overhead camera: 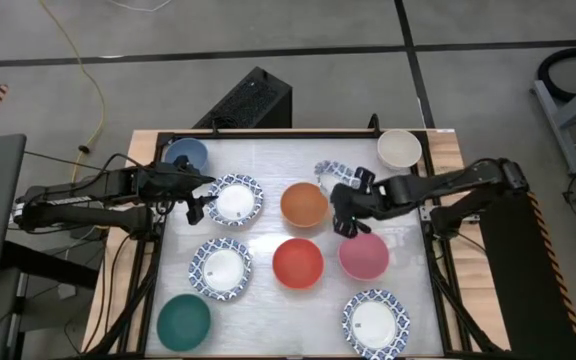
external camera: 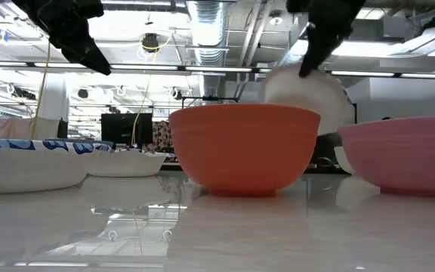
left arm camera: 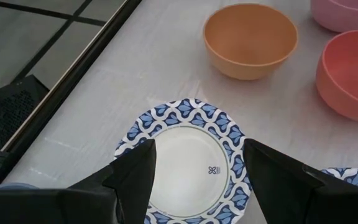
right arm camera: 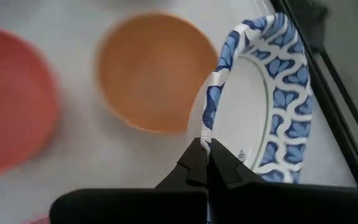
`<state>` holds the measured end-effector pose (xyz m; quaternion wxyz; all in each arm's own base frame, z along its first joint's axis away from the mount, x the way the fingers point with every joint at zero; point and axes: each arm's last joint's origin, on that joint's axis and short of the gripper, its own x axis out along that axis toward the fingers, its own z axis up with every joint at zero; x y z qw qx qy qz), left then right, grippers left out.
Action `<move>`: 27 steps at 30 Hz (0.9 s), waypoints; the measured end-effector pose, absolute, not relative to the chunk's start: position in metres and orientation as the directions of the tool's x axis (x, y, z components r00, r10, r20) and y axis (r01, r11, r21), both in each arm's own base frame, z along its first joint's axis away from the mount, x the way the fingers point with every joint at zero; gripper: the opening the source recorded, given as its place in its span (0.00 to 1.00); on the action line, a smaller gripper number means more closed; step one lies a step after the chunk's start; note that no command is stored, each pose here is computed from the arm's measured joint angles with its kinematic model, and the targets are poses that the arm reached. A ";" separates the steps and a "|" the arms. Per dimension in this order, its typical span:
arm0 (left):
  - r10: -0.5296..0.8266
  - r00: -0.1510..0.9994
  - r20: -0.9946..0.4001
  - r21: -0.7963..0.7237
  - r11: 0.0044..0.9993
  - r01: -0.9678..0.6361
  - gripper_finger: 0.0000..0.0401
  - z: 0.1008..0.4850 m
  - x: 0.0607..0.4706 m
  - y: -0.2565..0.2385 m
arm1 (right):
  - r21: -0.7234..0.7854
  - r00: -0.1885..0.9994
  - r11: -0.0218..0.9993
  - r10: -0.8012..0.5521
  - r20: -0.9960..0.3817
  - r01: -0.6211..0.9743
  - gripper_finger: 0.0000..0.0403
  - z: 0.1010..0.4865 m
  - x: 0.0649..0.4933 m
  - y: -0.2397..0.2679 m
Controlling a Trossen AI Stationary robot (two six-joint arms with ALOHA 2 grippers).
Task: Nest bowls inside each other
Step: Stack the top right white patterned bowl on top of the other middle white patterned bowl
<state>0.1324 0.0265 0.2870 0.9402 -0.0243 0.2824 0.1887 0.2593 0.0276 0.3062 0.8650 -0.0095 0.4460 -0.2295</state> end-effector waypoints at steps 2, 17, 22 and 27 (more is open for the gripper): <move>0.341 0.770 -0.540 0.061 0.928 -0.369 0.58 0.287 0.132 0.026 | -0.230 0.548 0.919 -0.378 -0.746 0.320 0.01 0.313 0.262 0.039; 0.341 0.767 -0.544 0.065 0.928 -0.367 0.58 0.287 0.132 0.026 | -0.485 0.929 0.874 -0.140 -0.342 -0.047 0.01 0.324 0.342 0.064; 0.342 0.764 -0.547 0.067 0.928 -0.367 0.58 0.286 0.132 0.026 | -0.459 0.943 0.867 0.038 -0.330 -0.196 0.01 0.313 0.356 0.076; 0.436 0.727 -0.530 0.141 0.891 -0.431 0.58 0.287 0.131 0.029 | -0.429 0.937 0.847 0.204 -0.283 -0.314 0.01 0.302 0.370 0.089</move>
